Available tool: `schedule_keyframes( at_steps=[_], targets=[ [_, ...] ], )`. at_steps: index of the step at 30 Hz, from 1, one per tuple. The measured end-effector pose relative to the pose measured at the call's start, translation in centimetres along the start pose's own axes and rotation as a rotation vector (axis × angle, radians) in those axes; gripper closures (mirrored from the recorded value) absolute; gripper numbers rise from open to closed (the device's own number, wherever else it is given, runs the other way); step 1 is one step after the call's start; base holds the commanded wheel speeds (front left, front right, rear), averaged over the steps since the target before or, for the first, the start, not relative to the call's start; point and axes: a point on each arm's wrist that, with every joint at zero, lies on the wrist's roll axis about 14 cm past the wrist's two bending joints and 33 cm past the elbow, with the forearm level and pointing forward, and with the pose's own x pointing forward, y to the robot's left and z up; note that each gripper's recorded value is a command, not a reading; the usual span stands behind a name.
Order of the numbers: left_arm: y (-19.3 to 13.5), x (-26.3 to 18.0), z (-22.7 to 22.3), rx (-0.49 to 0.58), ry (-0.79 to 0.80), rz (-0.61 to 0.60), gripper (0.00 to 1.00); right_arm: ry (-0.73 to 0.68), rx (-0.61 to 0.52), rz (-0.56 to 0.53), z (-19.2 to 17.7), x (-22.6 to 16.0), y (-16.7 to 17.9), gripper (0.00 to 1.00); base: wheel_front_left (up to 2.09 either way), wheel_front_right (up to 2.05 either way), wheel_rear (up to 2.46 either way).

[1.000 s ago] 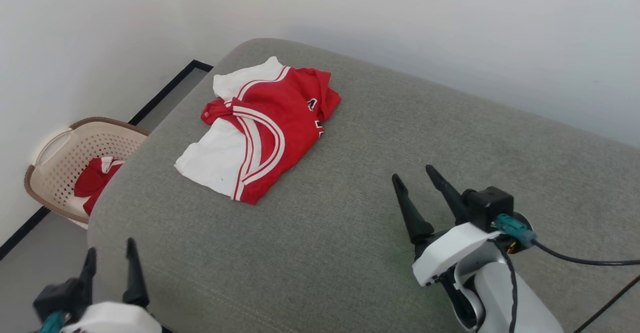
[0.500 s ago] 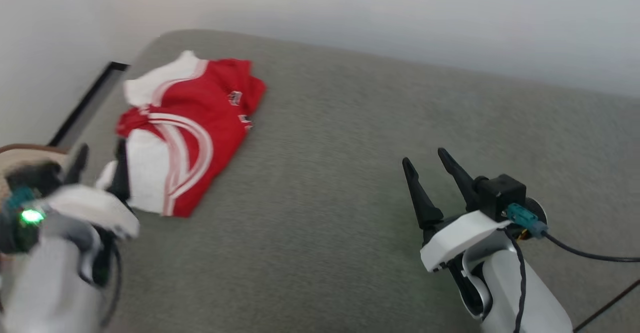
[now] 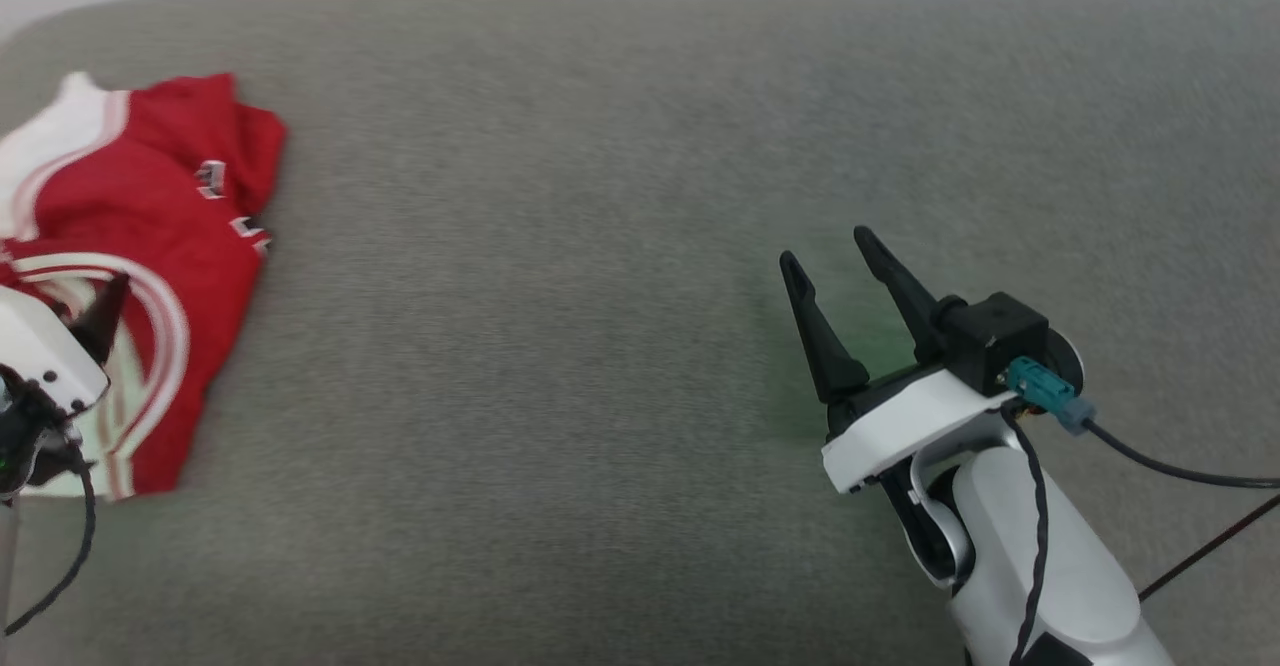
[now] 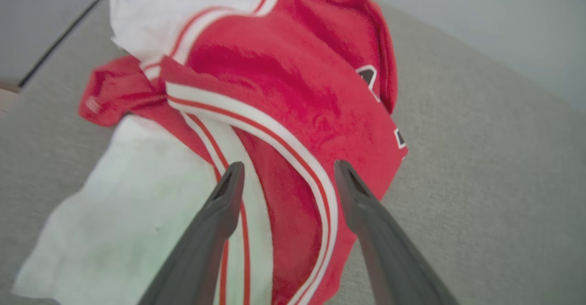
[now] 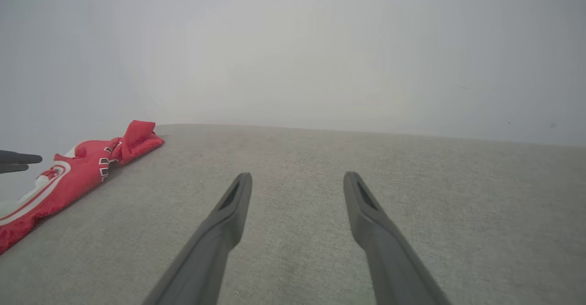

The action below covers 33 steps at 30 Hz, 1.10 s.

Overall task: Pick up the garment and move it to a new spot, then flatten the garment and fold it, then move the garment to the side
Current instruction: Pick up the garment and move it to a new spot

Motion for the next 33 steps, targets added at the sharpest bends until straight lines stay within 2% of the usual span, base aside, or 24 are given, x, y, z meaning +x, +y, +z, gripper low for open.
schedule_keyframes(
  at_steps=[2, 6, 16, 17, 18, 19, 20, 29, 33],
  targets=[
    [-0.7, 1.2, -2.4, -0.025, 0.126, -0.015, 0.0, 0.004, 0.0, -0.024, -0.2, -0.2, -1.0, 0.0, 0.0, 0.0, 0.0],
    [-0.4, 2.6, -4.9, -0.084, 0.267, -0.004, 0.0, 0.017, -0.001, -0.068, -0.9, -0.7, -2.9, 0.0, 0.0, 0.0, 0.0],
    [0.3, 5.7, -7.8, -0.108, 0.396, 0.035, 0.0, 0.026, -0.009, -0.128, -1.8, -0.9, -5.7, 0.0, 0.0, 0.0, 0.0],
    [0.3, 5.8, -7.9, -0.111, 0.401, 0.034, 0.08, 0.026, -0.009, -0.127, -1.9, -0.9, -5.6, 0.0, 0.0, 0.0, 0.0],
    [0.2, 5.8, -7.8, -0.114, 0.403, 0.032, 0.58, 0.025, -0.009, -0.125, -1.8, -0.9, -5.6, 0.0, 0.0, 0.0, 0.0],
    [0.2, 5.8, -7.8, -0.118, 0.396, 0.032, 0.89, 0.021, -0.01, -0.12, -1.7, -0.8, -5.5, 0.0, 0.0, 0.0, 0.0],
    [0.2, 5.8, -7.7, -0.117, 0.388, 0.032, 1.0, 0.019, -0.01, -0.117, -1.6, -0.7, -5.4, 0.0, 0.0, 0.0, 0.0],
    [0.2, 4.7, -5.3, -0.019, 0.214, 0.032, 1.0, -0.024, -0.021, -0.089, 0.3, -0.5, -4.1, 0.0, 0.0, 0.0, 0.0],
    [0.4, 3.4, -1.3, 0.071, 0.066, 0.029, 1.0, -0.043, -0.017, -0.078, 1.4, -1.2, -3.1, 0.0, 0.0, 0.0, 0.0]
  ],
)
